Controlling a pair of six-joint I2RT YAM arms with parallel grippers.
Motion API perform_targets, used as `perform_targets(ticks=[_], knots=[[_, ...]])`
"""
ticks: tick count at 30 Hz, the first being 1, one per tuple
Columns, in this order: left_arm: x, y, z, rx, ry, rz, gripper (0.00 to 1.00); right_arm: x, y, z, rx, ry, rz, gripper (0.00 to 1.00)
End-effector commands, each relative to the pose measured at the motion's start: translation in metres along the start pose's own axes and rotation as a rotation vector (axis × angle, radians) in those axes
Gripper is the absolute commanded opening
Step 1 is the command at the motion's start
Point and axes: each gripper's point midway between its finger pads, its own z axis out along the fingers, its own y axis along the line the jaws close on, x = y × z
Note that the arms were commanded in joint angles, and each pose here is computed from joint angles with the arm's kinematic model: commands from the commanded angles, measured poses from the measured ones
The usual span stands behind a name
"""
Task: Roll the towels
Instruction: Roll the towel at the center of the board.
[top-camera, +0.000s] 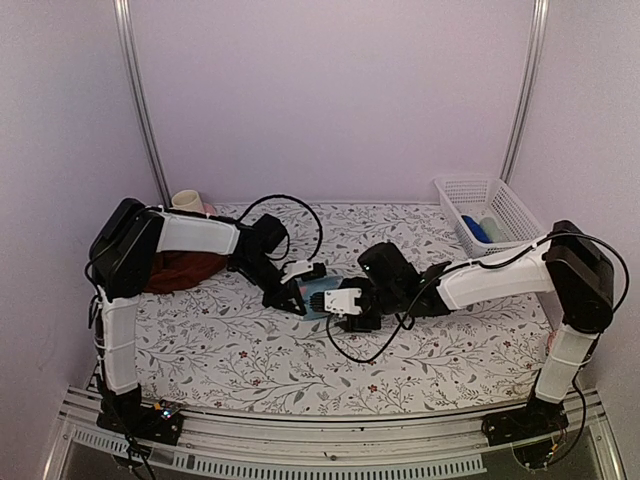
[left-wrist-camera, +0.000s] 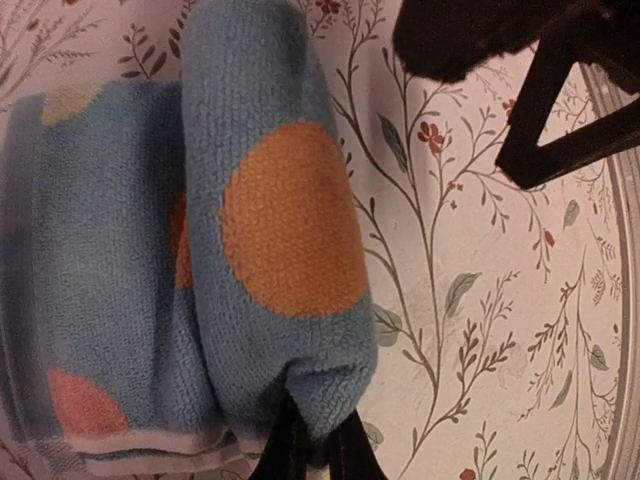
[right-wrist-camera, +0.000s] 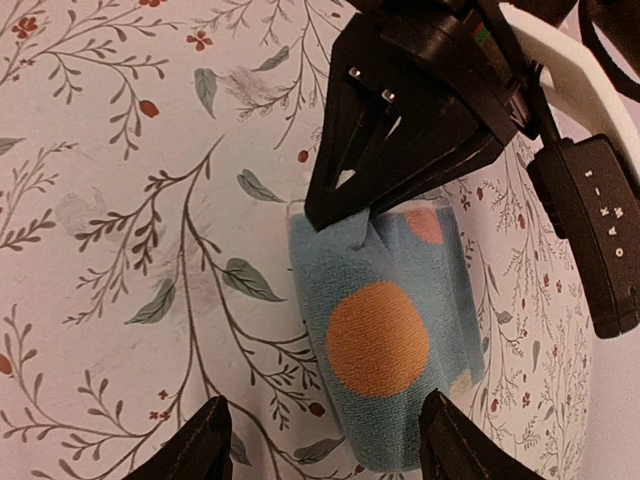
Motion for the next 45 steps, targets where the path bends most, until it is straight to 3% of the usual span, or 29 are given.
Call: perform_targets(ticks=[1, 12, 15, 18, 20, 32, 40, 45], knots=[[0.044, -0.018, 0.012, 0.155, 0.117, -0.17, 0.0, -0.005, -0.032, 0.022, 0.14, 0.04, -0.122, 0.65], [0.05, -0.006, 0.011, 0.21, 0.099, -0.234, 0.0, 0.008, -0.031, 0.06, 0.134, 0.121, -0.175, 0.59], [0.051, -0.007, 0.011, 0.216, 0.1, -0.235, 0.0, 0.009, -0.029, 0.067, 0.114, 0.137, -0.184, 0.45], [0.049, -0.005, 0.007, 0.213, 0.086, -0.236, 0.0, 0.011, -0.022, 0.07, 0.073, 0.147, -0.18, 0.23], [0.047, -0.002, 0.003, 0.203, 0.072, -0.23, 0.02, 0.012, -0.017, 0.071, 0.043, 0.155, -0.17, 0.17], [0.01, 0.023, -0.058, -0.053, -0.086, -0.118, 0.59, 0.013, 0.015, 0.063, -0.17, 0.18, -0.073, 0.16], [-0.015, 0.004, -0.096, -0.208, -0.272, 0.085, 0.63, 0.006, 0.034, 0.062, -0.338, 0.206, 0.013, 0.17], [0.0, -0.009, -0.094, -0.286, -0.319, 0.188, 0.63, 0.002, 0.039, 0.064, -0.447, 0.227, 0.084, 0.17]])
